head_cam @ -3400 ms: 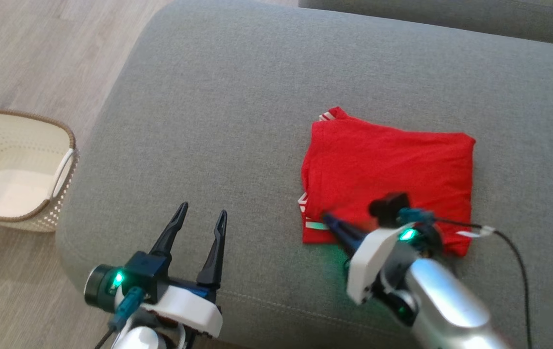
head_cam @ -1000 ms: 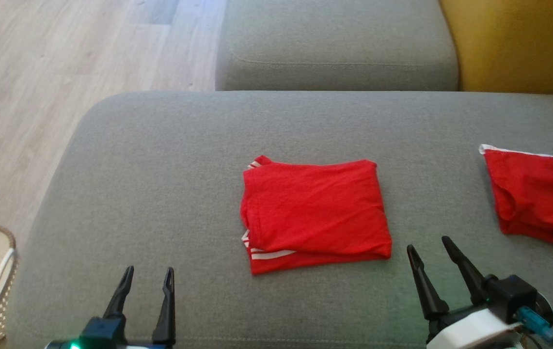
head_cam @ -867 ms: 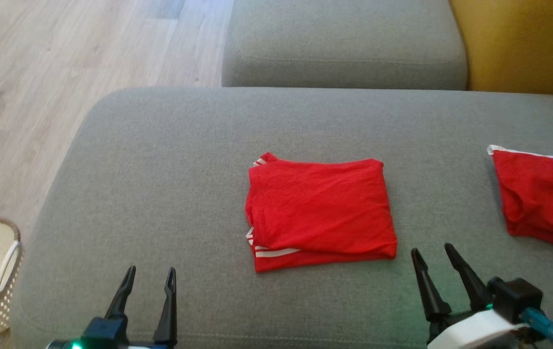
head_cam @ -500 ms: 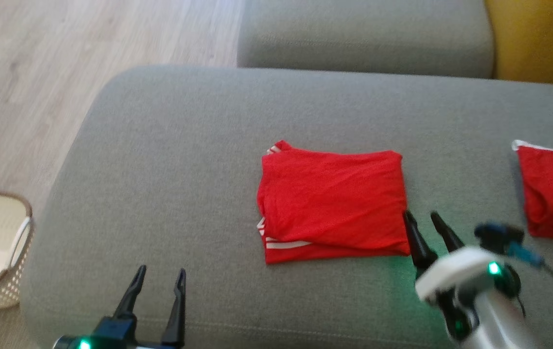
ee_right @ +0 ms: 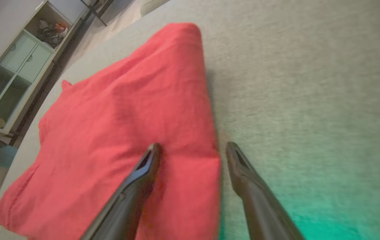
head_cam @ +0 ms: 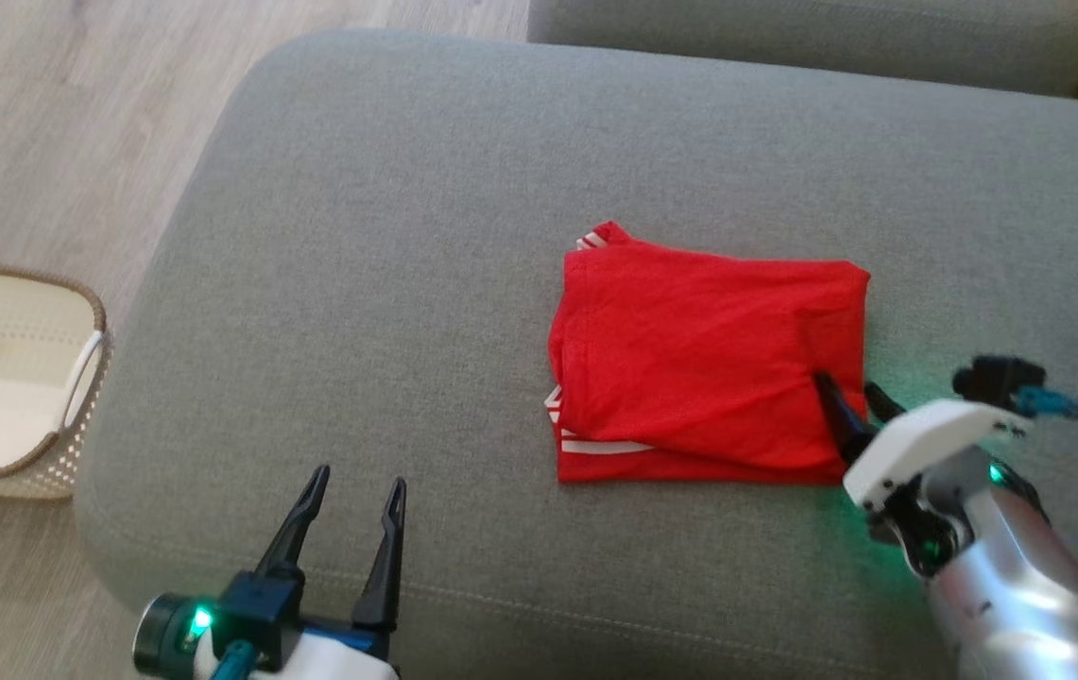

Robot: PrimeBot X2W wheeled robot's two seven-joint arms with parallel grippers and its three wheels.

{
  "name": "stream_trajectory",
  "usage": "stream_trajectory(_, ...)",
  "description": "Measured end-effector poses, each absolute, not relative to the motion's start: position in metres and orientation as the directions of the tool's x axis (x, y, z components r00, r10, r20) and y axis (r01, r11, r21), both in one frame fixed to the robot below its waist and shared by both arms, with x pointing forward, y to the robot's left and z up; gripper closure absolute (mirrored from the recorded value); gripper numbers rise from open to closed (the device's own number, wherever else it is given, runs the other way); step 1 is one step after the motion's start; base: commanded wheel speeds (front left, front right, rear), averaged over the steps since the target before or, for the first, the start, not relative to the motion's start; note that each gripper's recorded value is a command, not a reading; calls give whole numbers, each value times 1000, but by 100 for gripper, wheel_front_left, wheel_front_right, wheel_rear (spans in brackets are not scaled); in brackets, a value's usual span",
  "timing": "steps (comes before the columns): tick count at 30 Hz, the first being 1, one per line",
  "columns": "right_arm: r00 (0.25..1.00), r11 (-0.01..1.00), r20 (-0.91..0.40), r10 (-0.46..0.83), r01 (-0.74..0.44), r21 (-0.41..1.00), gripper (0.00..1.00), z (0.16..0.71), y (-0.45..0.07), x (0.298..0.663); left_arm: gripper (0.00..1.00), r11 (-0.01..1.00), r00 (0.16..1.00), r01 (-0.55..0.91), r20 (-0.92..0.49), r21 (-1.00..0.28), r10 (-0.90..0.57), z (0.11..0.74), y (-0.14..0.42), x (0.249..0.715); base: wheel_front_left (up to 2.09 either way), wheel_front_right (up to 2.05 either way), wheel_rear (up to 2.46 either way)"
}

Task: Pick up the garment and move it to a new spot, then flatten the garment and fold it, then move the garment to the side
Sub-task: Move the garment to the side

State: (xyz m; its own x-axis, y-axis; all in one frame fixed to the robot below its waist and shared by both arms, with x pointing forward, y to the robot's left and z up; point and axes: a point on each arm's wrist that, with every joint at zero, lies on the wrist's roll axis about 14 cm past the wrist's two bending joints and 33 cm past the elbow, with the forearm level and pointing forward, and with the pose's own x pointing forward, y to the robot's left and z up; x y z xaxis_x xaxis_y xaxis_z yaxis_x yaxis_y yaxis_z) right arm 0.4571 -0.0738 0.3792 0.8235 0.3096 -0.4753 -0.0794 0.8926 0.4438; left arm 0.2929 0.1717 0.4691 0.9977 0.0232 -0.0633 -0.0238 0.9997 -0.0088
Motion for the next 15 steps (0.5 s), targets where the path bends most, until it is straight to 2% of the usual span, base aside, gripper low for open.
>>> stream_trajectory(3,809,886,-479,341,-107,451,2,382,-63,462,0,1000,997,-27,-68,-9,26,468,172,295,0,0,0)
stream_trajectory(6,807,886,-478,347,-114,450,100,382,-61,462,0,1000,997,-24,-70,-9,23,468,171,296,0,0,0)
stream_trajectory(15,870,907,-406,281,-102,408,100,398,-94,468,0,999,997,43,-66,-7,-43,467,155,309,0,0,0)
